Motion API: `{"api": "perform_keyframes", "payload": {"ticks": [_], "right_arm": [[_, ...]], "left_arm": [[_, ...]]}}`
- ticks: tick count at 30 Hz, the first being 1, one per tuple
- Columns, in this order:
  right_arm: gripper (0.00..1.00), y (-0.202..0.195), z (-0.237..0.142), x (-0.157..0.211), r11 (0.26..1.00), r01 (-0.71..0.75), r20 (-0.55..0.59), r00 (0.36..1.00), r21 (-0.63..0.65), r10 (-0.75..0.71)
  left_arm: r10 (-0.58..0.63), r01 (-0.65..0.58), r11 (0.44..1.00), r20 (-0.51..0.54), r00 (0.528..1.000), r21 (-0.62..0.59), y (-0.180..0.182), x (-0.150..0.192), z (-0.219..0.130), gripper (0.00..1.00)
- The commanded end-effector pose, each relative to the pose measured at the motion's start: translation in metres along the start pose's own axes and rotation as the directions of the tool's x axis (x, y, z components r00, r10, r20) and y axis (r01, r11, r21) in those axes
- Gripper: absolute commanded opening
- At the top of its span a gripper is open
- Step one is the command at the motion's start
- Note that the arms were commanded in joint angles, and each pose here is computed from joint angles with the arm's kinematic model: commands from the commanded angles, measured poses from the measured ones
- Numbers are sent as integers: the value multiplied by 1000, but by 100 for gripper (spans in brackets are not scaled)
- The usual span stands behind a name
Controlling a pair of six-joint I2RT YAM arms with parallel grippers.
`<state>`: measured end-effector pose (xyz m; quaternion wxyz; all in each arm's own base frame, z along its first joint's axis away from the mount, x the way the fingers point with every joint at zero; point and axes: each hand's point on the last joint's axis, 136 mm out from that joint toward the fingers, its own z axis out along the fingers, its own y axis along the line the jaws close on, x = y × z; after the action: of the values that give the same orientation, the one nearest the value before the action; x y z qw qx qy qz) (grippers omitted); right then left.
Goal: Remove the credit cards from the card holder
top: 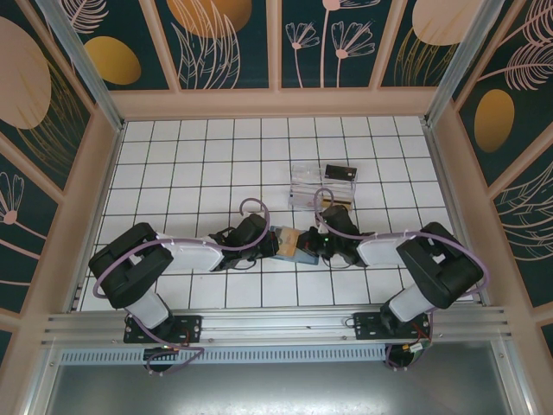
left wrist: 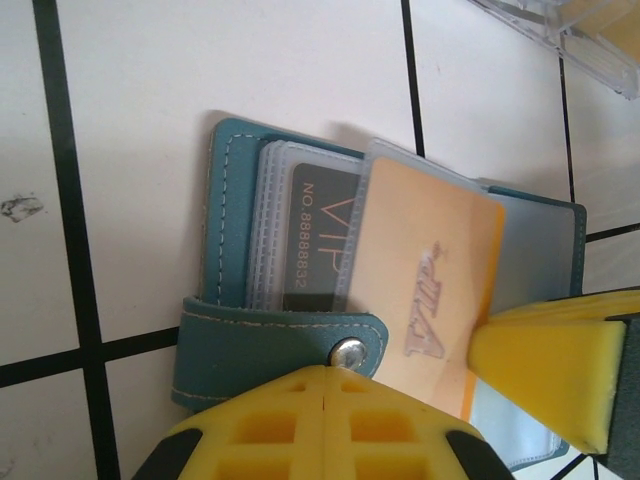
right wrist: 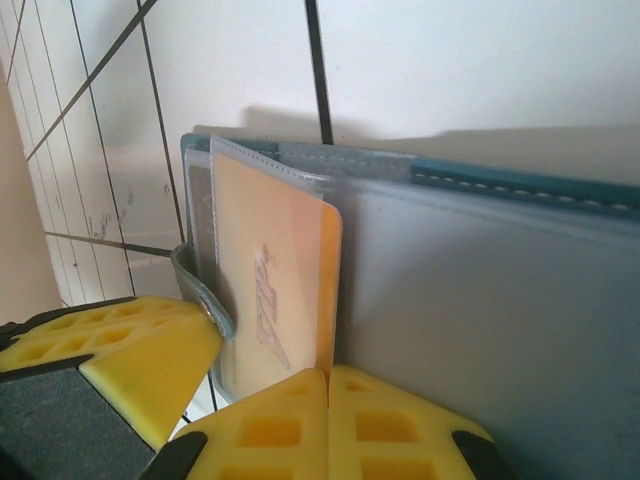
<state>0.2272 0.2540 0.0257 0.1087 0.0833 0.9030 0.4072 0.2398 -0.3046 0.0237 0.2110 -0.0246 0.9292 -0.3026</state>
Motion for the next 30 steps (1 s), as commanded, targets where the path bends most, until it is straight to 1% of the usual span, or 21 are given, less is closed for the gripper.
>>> {"api": "perform_keyframes", "payload": {"ticks": [1, 8, 10, 11, 13, 14, 19, 22, 24, 28, 30], "right_arm": [[6, -19, -8, 3, 999, -19, 8, 1000, 48, 18], [6, -24, -14, 4, 999, -23, 11, 1000, 48, 23], [6, -24, -16, 4, 999, -22, 17, 1000, 45, 21], [7, -23, -16, 4, 999, -18, 16, 1000, 39, 18], [7, -18, -15, 3, 1000, -8, 11, 1000, 22, 8], [7, -16, -14, 2, 1000, -6, 11, 1000, 18, 6], [7, -6, -7, -2, 1000, 20, -3, 1000, -2, -20], [8, -2, -2, -2, 999, 36, -15, 999, -8, -36], [8, -1, 0, -3, 999, 41, -23, 999, -10, -41], [8, 2, 3, -5, 999, 51, -29, 998, -17, -52], [8, 2, 3, -4, 998, 54, -31, 998, -16, -55]], "left_arm": [[-16, 11, 993, -39, 999, -113, 28, 13, 4, 3], [-12, 8, 993, -35, 999, -117, 28, 12, 4, 3], [-4, 0, 995, -37, 999, -103, 24, 12, 3, 5], [-1, -3, 996, -36, 999, -89, 21, 11, 3, 9], [9, -10, 998, -27, 1000, -57, 12, 7, 0, 28], [16, -17, 999, -22, 1000, -44, 7, 4, -1, 34], [56, -56, 997, 8, 998, 44, -22, -9, -14, 36], [76, -77, 993, 17, 997, 84, -34, -14, -18, 34], [86, -88, 991, 20, 996, 97, -40, -17, -20, 30], [99, -101, 989, 23, 995, 107, -45, -19, -17, 29], [108, -109, 990, 16, 994, 89, -43, -20, -11, 28]]}}
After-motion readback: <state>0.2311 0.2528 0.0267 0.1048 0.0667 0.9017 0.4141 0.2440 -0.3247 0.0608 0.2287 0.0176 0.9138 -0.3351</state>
